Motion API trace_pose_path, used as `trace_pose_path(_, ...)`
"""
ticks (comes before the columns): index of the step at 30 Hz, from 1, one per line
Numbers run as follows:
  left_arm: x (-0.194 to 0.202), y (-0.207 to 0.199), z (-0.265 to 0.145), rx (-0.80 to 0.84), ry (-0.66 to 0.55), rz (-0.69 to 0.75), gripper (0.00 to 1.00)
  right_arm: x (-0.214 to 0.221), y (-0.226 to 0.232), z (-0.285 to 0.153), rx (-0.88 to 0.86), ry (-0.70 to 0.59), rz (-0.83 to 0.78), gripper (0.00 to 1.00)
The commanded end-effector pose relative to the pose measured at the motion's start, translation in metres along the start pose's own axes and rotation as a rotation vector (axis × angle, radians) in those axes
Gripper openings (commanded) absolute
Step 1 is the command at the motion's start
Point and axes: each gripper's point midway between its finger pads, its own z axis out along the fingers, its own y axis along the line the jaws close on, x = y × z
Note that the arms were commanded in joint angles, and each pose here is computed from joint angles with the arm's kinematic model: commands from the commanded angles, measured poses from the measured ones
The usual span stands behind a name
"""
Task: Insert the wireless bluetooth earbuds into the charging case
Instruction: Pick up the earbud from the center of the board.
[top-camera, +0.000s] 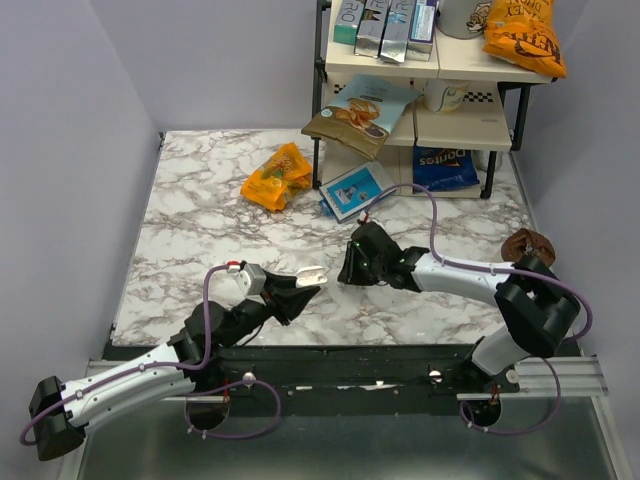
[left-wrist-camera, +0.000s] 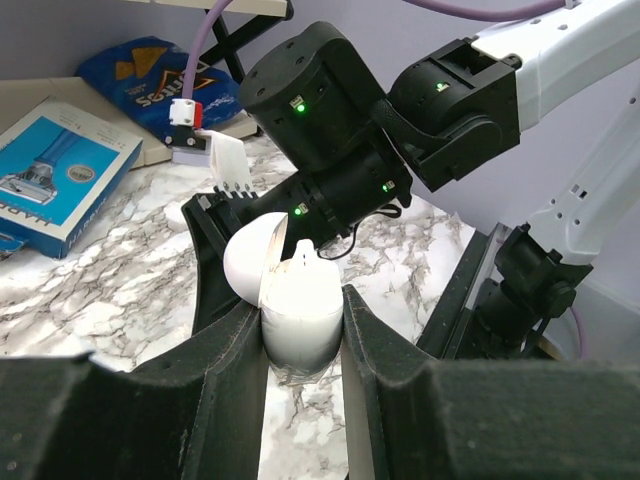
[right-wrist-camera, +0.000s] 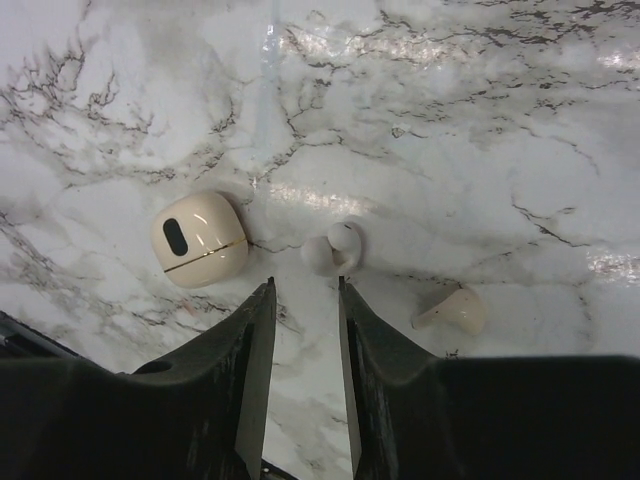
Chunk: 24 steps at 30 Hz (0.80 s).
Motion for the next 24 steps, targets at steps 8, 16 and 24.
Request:
trace_pose_path(8, 0.004, 0.004, -0.001, -0.02, 0.004, 0.0, 0.0, 0.008, -0.02, 0.016, 0.056, 0.026, 0.062, 0.36)
trace_pose_path(16, 0.006, 0.004, 0.0, -0.021, 0.012, -0.004, 0.0, 0.014, -0.026, 0.022, 0.07, 0.05, 0.062, 0.36)
trace_pose_path(24, 0.008, 0.005, -0.001, -0.022, 0.015, -0.003, 0.0, 0.012, -0.023, 0.026, 0.064, 0.052, 0.05, 0.38)
